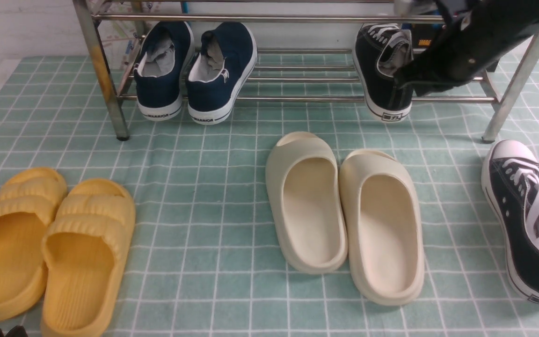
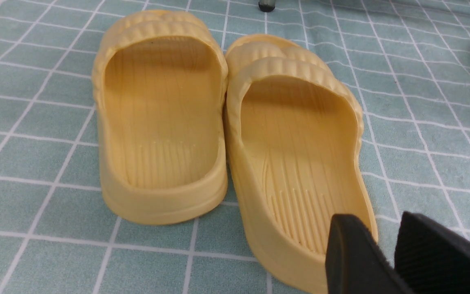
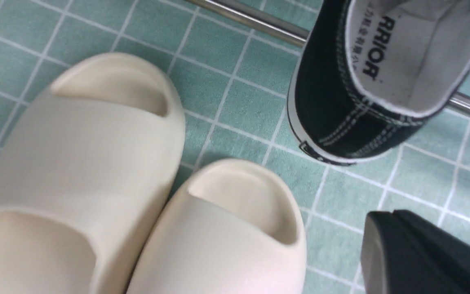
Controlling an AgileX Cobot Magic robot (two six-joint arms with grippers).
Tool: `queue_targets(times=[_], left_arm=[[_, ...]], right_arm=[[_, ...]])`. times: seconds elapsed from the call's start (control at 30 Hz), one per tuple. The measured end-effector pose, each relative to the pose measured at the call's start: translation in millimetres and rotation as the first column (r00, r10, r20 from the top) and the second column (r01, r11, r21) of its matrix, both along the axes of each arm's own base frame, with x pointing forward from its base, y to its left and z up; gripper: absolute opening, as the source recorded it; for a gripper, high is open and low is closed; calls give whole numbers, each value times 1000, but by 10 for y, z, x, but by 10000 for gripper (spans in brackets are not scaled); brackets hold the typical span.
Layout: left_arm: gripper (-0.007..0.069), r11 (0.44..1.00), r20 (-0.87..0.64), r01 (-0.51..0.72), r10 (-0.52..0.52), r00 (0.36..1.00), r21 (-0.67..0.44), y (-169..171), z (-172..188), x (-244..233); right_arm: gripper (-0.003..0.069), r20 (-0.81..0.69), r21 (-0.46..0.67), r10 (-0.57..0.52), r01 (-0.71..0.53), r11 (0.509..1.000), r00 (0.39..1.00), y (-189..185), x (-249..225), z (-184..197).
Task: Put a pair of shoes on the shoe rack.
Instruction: Use the right arm to put a shoe into the shoe rack, then use the right arm to grab the shoe closest to it
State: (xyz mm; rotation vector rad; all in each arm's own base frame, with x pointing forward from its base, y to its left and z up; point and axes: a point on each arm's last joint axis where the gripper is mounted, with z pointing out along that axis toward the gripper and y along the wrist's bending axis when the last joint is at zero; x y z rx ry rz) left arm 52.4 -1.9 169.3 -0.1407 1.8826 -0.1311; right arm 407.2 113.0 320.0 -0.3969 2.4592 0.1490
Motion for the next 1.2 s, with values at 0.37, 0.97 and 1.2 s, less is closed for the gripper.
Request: queue_targets(times=[0.37,0.97,1.2], left_arm=[[190,1000,0,0,0,1000,0,0,0,0],[208,1000,0,0,0,1000,0,0,0,0],[218,1000,0,0,0,1000,0,0,0,0]], right_arm=[[465,-243,-148,-87,51,988,966,-292,-741,222],[477,-353,-277,-335,245,929,873,-619,-1307,-992],[387,-344,-272,-352,266,925,871,-610,-1253,-1073]])
